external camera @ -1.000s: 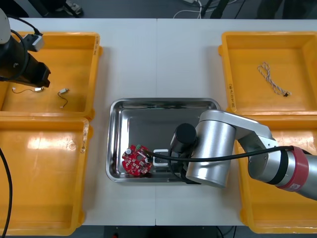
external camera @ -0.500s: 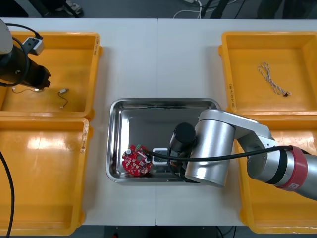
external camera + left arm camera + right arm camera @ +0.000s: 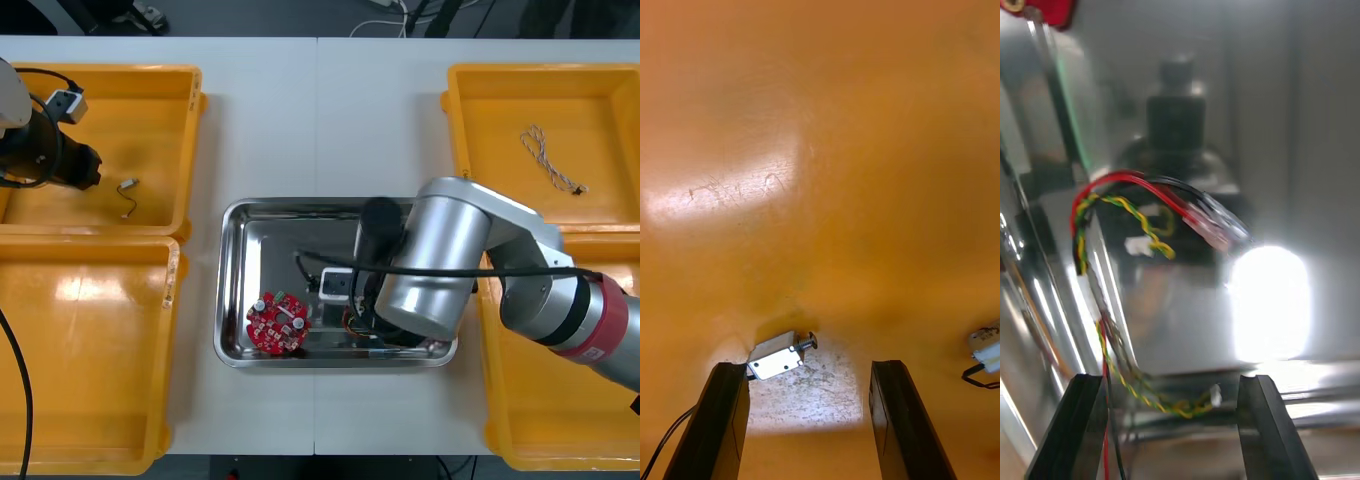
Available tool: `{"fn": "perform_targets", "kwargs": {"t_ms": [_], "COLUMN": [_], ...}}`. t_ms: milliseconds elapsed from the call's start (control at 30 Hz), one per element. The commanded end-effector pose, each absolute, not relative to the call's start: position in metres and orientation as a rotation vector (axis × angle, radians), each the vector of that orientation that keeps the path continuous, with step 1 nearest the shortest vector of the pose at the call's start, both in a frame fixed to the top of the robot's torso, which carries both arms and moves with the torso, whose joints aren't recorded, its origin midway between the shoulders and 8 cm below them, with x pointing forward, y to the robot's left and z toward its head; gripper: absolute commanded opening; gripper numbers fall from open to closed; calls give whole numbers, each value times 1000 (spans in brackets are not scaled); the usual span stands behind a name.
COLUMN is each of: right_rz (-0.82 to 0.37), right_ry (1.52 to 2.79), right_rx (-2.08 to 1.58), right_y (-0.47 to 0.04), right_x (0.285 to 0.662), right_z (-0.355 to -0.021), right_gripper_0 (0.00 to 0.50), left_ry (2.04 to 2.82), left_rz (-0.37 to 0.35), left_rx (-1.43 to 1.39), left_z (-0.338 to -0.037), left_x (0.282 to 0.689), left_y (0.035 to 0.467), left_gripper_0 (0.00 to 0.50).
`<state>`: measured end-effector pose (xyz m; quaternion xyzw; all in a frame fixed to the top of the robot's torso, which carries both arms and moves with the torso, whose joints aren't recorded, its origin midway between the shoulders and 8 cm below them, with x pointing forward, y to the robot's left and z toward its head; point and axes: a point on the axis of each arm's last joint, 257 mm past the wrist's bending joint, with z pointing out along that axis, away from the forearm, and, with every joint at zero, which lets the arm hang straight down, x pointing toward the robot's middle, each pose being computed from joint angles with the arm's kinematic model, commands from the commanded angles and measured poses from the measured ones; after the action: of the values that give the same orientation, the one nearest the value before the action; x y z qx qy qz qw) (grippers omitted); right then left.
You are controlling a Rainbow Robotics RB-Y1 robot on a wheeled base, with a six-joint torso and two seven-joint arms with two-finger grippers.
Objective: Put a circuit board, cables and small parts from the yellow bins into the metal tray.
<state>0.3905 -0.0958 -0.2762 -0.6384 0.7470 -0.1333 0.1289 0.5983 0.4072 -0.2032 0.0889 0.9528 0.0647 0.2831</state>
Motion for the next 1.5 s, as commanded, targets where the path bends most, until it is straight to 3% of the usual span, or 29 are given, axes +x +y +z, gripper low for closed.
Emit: {"fn": "perform_targets", "kwargs": {"t_ms": [33,200,500,767,833,867,900,1500], "right_rz": [-355,-310,-202,-209,-225,-238,-255,-208], "right_ry": [2127,2191,2185,2243,2258,2267,2277,2466], "right_rx": [-1827,-1775,-1574,-1408,-1368,-1347,-1325,-858], "right_y": [-86,-98,-103,-150,-165,-175,-185,-297], "right_x": [405,409,436,453,457,458,460,495], "right_z": [-226,-199,-141,-109,-101,-96,-92,-51], "right_gripper_0": [500,500,500,500,500,500,500,500], "left_ry": [2454,2438,2431,2431,2431,2431,2432,2470], "left_rz": [262,275,282,288,289,289,289,275], "left_rx": [316,317,333,347,351,351,352,366], "left_z": [-160,-164,-174,-180,-180,-180,-180,-184], "left_x": [618,622,625,625,625,625,625,617], "left_y": [427,433,438,440,440,440,440,441], "left_gripper_0": [470,470,468,471,380,170,1,0]}}
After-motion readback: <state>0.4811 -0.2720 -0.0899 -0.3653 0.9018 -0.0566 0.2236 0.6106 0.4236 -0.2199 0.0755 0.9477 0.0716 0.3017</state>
